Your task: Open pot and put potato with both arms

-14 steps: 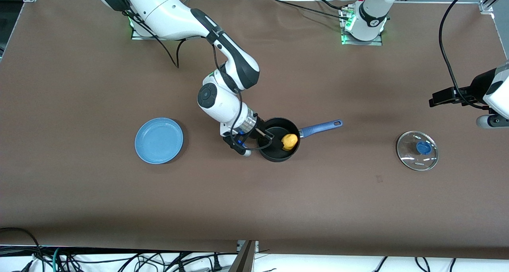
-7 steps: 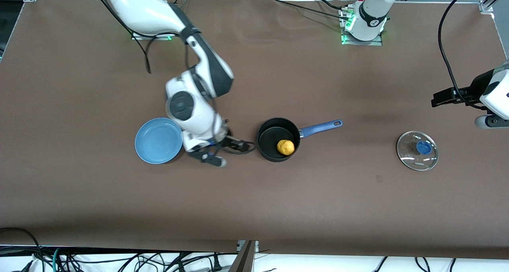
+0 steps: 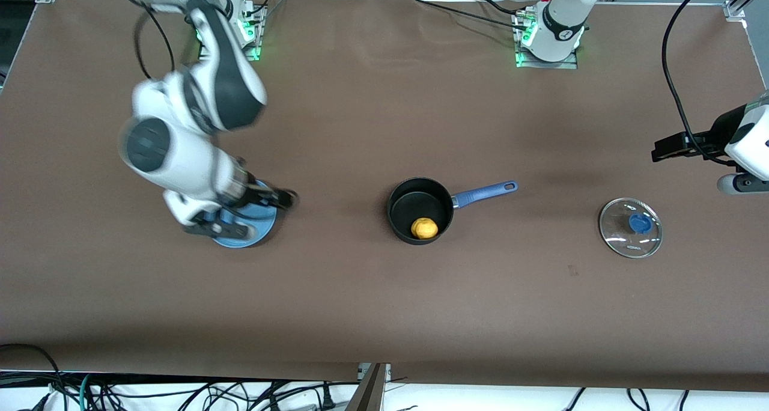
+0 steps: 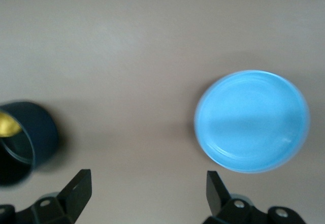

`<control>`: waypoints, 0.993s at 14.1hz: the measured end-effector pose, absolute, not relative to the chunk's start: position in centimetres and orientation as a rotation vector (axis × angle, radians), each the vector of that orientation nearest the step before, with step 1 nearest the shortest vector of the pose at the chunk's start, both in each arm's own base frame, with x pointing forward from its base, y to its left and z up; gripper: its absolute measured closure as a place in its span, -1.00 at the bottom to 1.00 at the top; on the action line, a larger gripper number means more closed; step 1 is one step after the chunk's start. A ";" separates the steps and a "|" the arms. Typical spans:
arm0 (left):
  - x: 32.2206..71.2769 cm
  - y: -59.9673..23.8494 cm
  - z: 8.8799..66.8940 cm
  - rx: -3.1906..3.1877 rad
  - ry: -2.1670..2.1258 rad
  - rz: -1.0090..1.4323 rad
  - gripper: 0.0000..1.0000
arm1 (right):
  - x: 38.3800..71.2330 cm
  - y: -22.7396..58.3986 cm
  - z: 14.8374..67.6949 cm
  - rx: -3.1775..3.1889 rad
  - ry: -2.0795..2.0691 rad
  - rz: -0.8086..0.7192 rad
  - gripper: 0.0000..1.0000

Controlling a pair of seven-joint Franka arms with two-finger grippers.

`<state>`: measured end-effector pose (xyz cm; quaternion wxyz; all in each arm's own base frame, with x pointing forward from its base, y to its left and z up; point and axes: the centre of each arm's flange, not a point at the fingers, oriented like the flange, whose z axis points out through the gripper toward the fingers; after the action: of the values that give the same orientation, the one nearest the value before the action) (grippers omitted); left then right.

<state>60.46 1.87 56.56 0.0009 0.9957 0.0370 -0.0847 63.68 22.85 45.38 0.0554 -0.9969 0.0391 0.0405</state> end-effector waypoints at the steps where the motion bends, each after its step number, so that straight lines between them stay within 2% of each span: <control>1: 60.5 1.9 56.6 3.126 0.116 -0.266 -1.00 | 62.9 20.6 47.6 -3.032 0.067 0.131 -1.00; 6: 60.5 1.7 56.6 3.127 0.113 -0.266 -1.00 | 58.7 13.8 57.5 -3.126 -0.184 0.077 -1.00; 11: 60.5 1.7 56.6 3.127 0.112 -0.266 -1.00 | 58.0 10.1 59.7 -3.154 -0.256 0.040 -1.00; 14: 60.5 1.7 56.5 3.127 0.112 -0.267 -1.00 | 56.1 6.5 62.1 -3.139 -0.235 0.080 -1.00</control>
<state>60.49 1.71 56.53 0.0009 0.9957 0.0356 -0.0850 56.12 6.49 62.14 -0.0034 -0.9969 -0.0748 0.0255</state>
